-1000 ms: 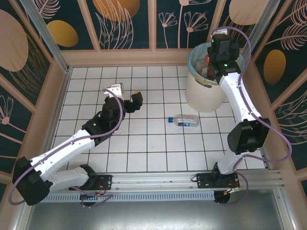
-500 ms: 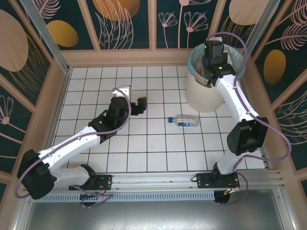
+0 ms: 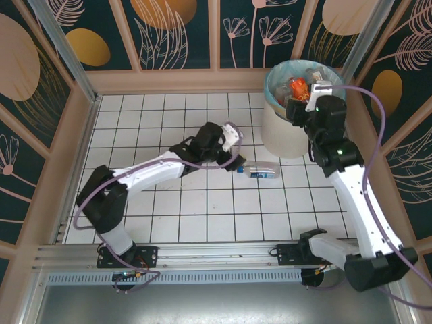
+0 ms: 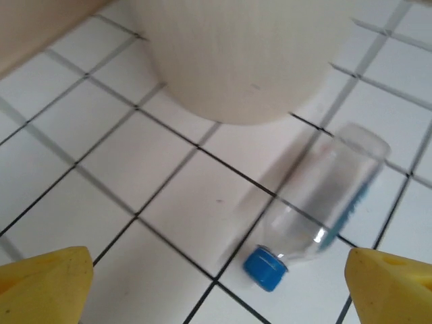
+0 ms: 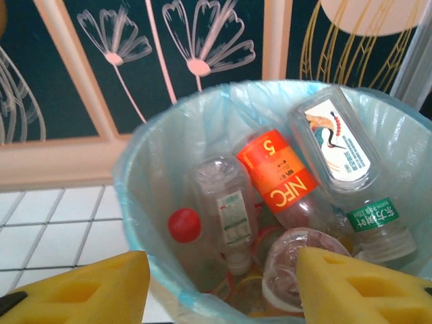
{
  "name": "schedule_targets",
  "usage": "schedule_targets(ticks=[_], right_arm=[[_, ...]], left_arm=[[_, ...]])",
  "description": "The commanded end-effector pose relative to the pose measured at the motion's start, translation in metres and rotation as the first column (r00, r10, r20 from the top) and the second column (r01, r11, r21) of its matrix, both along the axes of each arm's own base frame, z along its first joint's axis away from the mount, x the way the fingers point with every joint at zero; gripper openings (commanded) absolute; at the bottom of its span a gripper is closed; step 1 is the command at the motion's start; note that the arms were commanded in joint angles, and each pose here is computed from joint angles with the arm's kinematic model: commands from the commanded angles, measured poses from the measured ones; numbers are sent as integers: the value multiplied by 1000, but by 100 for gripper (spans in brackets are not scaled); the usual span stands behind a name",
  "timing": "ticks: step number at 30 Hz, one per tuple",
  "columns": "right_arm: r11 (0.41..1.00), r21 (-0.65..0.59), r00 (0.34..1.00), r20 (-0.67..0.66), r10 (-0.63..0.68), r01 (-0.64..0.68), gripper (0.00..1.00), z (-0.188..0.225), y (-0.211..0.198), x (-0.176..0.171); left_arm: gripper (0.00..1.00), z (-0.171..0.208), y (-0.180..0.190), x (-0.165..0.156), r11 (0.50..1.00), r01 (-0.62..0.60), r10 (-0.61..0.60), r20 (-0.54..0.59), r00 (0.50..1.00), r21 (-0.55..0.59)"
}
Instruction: Put the plastic bottles in the bin
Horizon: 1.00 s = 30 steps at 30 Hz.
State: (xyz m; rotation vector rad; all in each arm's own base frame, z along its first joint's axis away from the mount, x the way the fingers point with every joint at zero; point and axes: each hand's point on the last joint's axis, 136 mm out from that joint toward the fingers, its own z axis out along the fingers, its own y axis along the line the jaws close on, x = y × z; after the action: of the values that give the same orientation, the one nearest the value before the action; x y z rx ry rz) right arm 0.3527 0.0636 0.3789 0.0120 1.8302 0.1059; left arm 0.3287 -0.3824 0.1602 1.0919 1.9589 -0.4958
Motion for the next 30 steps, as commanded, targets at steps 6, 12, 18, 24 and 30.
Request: schedule_targets(ticks=[6,12,18,24,30], right_arm=[[993,62,995,1,104,-104,61,-6,26,-11],[989,56,990,44,137,-140,61,1,33,-9],[986,52,986,57,154,-157,61,1,38,-9],[985,61,987,44,158,-160,61,-5,40,-9],[986,59,986,52,156,-159,61,-4,40,-9]], left_arm=[[98,-62,-51,-11,944,305,-310,19,951,123],[97,-98,-65,0,936,319,-319,-20,947,149],[82,-113,-69,-11,924,362,-356,-69,932,119],[68,-100,-72,-22,916,399,-396,-59,916,48],[59,-89,-74,-28,905,425,-424,-44,905,14]])
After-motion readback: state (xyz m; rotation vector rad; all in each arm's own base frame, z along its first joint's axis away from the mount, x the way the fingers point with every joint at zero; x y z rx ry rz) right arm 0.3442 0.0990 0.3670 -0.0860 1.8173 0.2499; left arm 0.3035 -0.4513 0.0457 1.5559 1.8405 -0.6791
